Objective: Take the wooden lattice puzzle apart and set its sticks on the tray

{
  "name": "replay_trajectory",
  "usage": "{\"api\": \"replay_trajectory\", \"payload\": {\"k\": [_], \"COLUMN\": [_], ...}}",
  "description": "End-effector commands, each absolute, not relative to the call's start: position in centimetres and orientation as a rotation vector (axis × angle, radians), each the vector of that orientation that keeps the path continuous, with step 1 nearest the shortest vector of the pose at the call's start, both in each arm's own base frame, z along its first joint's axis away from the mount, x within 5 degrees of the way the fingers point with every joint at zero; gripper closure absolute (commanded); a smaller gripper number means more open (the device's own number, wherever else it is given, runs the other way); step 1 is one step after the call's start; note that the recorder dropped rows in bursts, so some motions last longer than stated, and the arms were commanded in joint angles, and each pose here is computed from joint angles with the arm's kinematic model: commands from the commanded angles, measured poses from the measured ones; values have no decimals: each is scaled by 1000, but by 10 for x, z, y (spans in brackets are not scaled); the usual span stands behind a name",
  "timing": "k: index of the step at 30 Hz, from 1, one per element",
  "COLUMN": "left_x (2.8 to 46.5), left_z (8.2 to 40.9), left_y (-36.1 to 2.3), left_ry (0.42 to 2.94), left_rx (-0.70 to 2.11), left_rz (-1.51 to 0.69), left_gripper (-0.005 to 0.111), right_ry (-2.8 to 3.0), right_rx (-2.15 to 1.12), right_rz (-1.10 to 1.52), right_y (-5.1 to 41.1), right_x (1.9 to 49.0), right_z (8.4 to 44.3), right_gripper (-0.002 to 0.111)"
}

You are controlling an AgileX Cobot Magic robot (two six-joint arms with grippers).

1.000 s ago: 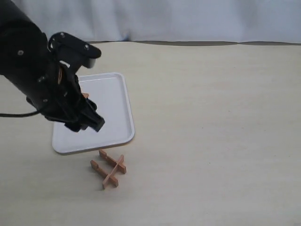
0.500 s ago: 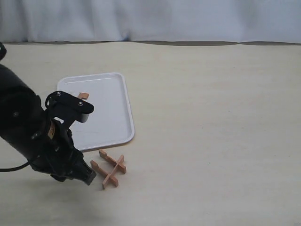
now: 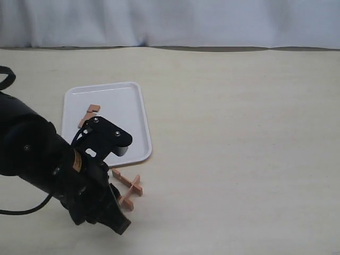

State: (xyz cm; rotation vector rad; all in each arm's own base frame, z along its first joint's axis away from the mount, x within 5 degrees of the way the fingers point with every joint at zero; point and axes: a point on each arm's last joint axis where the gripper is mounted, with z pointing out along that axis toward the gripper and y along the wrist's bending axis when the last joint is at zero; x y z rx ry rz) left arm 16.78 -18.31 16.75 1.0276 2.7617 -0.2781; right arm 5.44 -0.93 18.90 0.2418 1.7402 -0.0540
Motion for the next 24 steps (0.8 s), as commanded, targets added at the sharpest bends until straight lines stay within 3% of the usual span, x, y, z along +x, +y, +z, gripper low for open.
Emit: {"api": "replay_trajectory", "payload": {"k": [1,10,17,24], "left_x": [166,167,165,164], "left_z": [165,135,137,154], "left_y": [-189,-188,-191,-211], "left_ry": [2737,2864,2888,2788], "left_rx": [1033,1082,1066,1154], "left_rz": [-295,-191,-183,-1], "left_gripper": [71,70,70,70], "right_ry": [1734,1734,1734,1734], "right_rx": [240,240,240,240], "right_rz": [-53,-53,-53,-53], "right_y": [-9,-9,-9,-9], "right_x": [54,54,54,54], "right_z": [189,189,189,189], "right_gripper": [104,104,104,104]}}
